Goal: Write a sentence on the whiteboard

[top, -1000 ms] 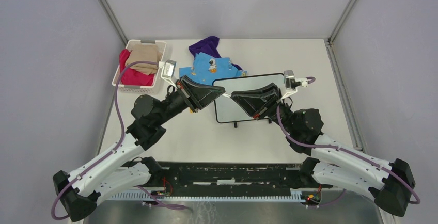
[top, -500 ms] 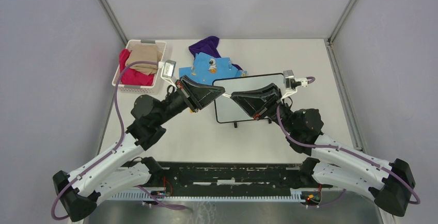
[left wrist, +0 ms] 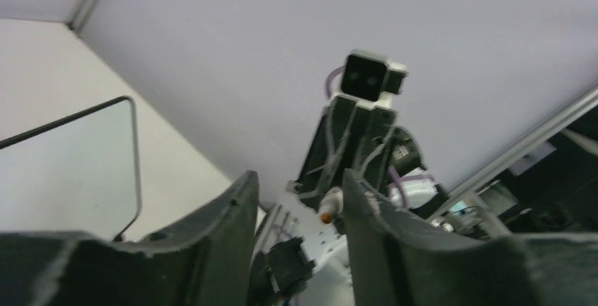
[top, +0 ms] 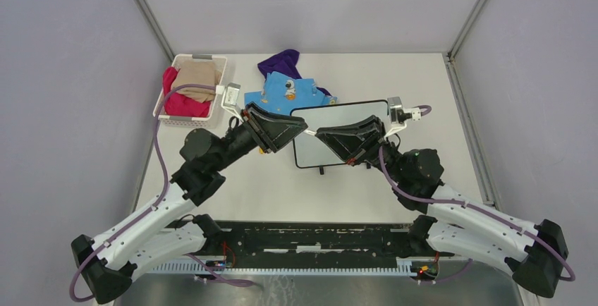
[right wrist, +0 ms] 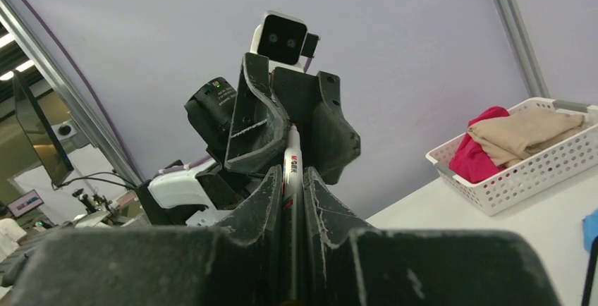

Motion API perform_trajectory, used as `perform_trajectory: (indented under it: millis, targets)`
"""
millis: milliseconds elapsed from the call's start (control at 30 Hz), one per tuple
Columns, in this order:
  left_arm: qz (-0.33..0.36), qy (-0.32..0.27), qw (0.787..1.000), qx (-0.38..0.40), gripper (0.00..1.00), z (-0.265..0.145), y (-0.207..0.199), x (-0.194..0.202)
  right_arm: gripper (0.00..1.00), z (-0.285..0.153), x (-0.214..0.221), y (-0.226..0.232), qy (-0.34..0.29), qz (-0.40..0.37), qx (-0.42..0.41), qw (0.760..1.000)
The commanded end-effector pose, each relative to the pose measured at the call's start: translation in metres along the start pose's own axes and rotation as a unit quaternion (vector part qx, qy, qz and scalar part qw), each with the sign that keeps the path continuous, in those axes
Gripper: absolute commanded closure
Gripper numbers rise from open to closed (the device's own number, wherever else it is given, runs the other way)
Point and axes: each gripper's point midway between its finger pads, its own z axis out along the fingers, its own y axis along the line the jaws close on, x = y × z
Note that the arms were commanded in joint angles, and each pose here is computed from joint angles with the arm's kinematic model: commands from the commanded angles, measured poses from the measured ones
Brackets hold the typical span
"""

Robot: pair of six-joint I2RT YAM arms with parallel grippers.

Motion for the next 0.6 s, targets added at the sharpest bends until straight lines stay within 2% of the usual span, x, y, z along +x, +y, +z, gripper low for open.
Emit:
perform_trajectory:
  millis: [0, 133, 300, 467, 567]
  targets:
    - [0.059, -0.013, 0.998, -0.035, 0.41, -0.006, 0.004, -0.015, 1.00, -0.005, -0.028, 0.005, -0.021, -0.072, 0.025, 0.997]
    - [0.112, -0.031, 0.990, -0.083, 0.32, -0.024, 0.004, -0.035, 1.00, -0.025, -0.039, -0.036, 0.002, -0.162, 0.152, 0.975]
    - [0.194, -0.045, 0.965, -0.172, 0.30, -0.055, 0.025, -0.053, 1.00, -0.052, -0.050, -0.080, 0.057, -0.267, 0.281, 0.920]
    - [0.277, 0.000, 0.926, -0.258, 0.29, -0.080, 0.065, -0.047, 1.00, -0.071, -0.060, -0.102, 0.074, -0.323, 0.357, 0.874]
    - [0.292, 0.028, 0.903, -0.313, 0.28, -0.089, 0.094, -0.039, 1.00, -0.077, -0.063, -0.112, 0.086, -0.354, 0.395, 0.843]
